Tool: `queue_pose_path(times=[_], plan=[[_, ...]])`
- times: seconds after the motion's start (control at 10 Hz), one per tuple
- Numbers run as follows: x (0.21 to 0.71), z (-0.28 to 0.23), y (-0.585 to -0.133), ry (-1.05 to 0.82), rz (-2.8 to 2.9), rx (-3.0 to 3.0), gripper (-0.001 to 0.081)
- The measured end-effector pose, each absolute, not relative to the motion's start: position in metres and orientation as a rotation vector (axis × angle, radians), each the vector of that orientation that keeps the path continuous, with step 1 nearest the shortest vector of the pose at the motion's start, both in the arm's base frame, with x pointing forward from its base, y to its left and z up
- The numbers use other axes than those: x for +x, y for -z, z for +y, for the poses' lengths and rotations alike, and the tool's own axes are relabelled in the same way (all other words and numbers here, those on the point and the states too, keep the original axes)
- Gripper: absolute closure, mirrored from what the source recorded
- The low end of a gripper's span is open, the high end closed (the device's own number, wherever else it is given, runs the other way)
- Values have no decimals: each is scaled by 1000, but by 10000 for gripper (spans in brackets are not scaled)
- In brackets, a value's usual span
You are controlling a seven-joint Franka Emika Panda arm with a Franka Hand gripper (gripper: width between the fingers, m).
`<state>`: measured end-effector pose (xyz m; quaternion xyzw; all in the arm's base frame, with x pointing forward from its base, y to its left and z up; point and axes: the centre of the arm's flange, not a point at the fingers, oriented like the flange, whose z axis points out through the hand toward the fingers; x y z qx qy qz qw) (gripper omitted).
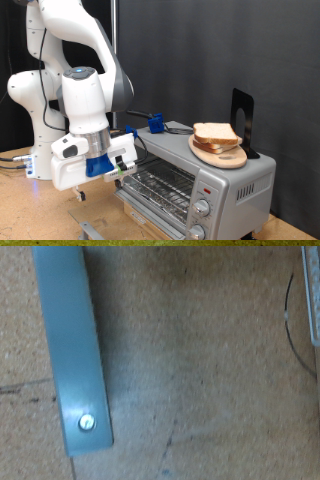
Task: Make a piece of toast with the oven
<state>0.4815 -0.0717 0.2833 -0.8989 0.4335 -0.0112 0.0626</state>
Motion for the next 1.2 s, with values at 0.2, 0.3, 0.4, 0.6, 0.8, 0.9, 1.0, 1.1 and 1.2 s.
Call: queue_pose_path(times=[0.2,0.3,0.4,0.6,0.8,0.9,1.0,1.1,1.2], plan=[[471,-91,-294,-66,1198,-2746,-2],[464,-101,-306,-101,1157,-2725,-2],[460,-108,-320,-134,1128,-2678,-2],[456,-117,-352,-188,1108,-2551,-2],[455,-121,-385,-223,1089,-2482,-2],[456,-122,-400,-208,1089,-2473,-2],[454,-121,-408,-198,1093,-2467,-2],[454,-121,-407,-203,1094,-2468,-2],[455,-118,-407,-203,1072,-2451,-2]])
